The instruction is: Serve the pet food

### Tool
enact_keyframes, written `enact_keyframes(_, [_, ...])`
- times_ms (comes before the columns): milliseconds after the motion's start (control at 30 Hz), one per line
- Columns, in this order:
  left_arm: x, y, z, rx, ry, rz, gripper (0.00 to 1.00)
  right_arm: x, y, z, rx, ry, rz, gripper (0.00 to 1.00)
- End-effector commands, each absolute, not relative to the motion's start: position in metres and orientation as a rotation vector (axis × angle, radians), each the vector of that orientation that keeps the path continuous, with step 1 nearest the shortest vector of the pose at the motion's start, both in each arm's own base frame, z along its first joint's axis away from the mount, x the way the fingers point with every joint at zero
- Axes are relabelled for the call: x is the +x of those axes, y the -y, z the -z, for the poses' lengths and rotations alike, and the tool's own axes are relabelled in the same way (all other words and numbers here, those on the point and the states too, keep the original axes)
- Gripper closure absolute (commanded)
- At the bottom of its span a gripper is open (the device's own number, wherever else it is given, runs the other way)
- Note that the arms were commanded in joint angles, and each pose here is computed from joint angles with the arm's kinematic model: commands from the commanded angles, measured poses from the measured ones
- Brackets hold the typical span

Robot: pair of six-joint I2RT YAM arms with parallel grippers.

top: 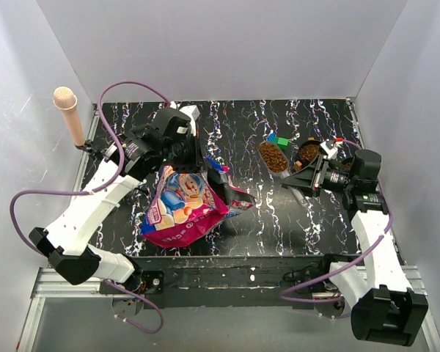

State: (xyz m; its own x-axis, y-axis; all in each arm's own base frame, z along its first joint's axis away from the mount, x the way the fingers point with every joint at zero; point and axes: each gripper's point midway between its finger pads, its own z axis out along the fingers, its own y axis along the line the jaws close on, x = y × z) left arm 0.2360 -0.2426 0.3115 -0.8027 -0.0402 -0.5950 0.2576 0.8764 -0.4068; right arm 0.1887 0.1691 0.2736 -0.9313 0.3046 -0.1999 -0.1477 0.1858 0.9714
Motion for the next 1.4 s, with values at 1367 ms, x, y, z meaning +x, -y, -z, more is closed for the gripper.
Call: enact_keyframes(1367, [0.235,0.253,-0.345,0.351,-2.320,0.726,1.00,0.293,0.045,-0.177,1.062,-1.482,-1.067,0.99])
